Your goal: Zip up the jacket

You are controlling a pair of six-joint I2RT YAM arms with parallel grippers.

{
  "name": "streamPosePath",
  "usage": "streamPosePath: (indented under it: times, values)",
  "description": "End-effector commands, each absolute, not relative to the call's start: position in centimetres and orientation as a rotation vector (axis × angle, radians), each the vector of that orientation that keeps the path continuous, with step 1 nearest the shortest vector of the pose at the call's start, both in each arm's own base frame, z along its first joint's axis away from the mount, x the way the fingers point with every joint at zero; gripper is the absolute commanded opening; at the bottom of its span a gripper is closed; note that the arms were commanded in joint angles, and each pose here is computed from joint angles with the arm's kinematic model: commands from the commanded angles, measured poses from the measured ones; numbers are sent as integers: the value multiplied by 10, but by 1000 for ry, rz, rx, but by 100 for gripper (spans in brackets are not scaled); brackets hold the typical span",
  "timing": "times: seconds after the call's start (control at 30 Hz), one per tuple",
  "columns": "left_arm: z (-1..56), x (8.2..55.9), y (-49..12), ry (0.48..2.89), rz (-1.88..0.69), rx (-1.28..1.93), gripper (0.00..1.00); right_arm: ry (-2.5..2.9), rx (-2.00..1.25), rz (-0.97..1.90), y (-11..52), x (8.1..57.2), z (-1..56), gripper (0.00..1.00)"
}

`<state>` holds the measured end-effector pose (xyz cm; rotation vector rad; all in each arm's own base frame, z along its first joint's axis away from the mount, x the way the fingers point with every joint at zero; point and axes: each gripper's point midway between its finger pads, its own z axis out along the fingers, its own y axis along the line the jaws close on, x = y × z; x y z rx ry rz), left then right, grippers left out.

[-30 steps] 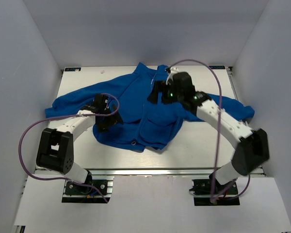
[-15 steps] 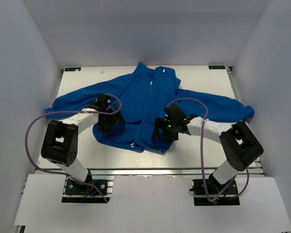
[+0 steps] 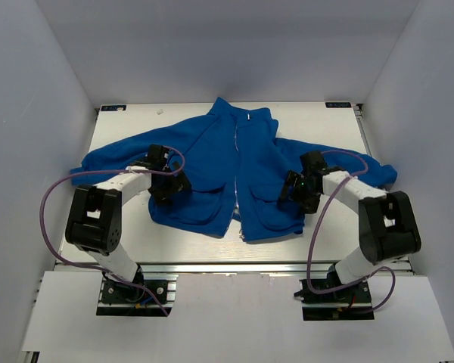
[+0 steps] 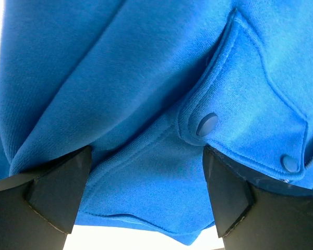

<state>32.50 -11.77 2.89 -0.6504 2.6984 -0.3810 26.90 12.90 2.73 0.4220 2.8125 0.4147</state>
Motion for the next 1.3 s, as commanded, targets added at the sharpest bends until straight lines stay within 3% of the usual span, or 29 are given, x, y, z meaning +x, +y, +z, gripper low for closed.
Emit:
streamPosePath:
  times: [0.0,0.33,0.47,0.63,0.73,0.97,1.27]
  values:
    - [21,320,-84,2705,-189,-708,98,2886,442,30,72,270,5,89]
    - [29,366,-121,2693,-441,-592,98,2758,213,87,86,353,26,89]
    - [52,353,-124,2687,-464,-577,98,2668,118,91,87,359,62,89]
    - [104,322,-125,2613,-446,-474,98,2463,-118,-40,108,328,134,89]
    - [113,299,-126,2605,-452,-418,98,2428,-276,71,148,292,151,89]
    - [132,264,-119,2526,-507,-395,98,2467,-535,464,236,197,131,89]
    - [135,258,-119,2510,-525,-382,98,2568,-446,280,247,197,80,87]
